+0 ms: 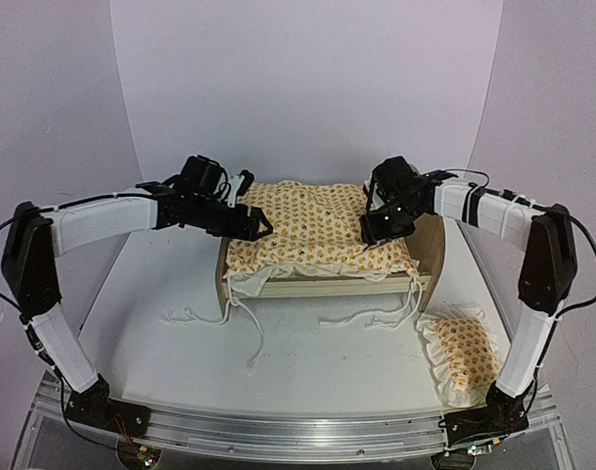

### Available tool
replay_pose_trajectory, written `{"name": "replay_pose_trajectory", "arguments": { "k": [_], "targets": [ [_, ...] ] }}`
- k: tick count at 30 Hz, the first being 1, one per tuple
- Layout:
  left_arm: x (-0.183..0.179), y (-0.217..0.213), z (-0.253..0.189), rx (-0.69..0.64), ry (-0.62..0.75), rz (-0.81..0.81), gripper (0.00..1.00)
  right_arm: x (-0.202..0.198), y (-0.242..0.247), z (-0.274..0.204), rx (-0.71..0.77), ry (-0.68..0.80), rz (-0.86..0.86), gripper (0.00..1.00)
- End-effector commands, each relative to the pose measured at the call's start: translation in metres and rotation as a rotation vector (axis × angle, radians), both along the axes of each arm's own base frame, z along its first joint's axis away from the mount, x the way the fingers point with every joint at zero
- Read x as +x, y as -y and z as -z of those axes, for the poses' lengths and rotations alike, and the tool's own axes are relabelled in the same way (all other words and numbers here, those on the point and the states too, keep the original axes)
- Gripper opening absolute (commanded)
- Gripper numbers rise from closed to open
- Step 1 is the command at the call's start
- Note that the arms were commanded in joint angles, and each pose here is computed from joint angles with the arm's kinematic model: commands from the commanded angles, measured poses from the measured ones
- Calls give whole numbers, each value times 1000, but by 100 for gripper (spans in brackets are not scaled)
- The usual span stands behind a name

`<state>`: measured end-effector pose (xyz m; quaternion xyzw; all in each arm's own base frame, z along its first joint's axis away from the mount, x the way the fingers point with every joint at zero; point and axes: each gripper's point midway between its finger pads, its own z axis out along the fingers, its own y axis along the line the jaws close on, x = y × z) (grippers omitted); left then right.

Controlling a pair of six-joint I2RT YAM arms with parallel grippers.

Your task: Set up the pet bed

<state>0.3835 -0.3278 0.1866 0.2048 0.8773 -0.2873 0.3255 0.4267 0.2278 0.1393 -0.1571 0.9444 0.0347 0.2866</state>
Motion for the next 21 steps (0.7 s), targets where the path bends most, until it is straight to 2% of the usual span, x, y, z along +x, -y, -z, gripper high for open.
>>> {"name": "replay_pose_trajectory", "arguments": {
  "k": [1, 4, 7, 9, 13, 18, 21],
  "targets": [
    [-32, -24, -71, -65, 117, 18, 90, -45, -16, -91, 1, 146, -209, 74],
    [-53, -30, -62, -49, 112, 31, 89, -92, -48, -81, 32, 91, -407, 79],
    [-69, -28, -39, 39, 126, 32, 81, -116, -55, -60, 27, 36, -448, 79],
    [-80, -24, -25, 102, 143, 28, 80, -124, -59, -51, 35, 27, -456, 77],
    [-88, -19, 2, 232, 184, -23, 79, -121, -51, -36, -54, 78, -403, 68],
    [-82, -8, 19, 409, 300, -67, 86, -113, -40, -18, -173, 133, -382, 64],
    [-76, -3, 29, 470, 321, -68, 85, -108, -38, -9, -220, 134, -389, 54]
  ]
}}
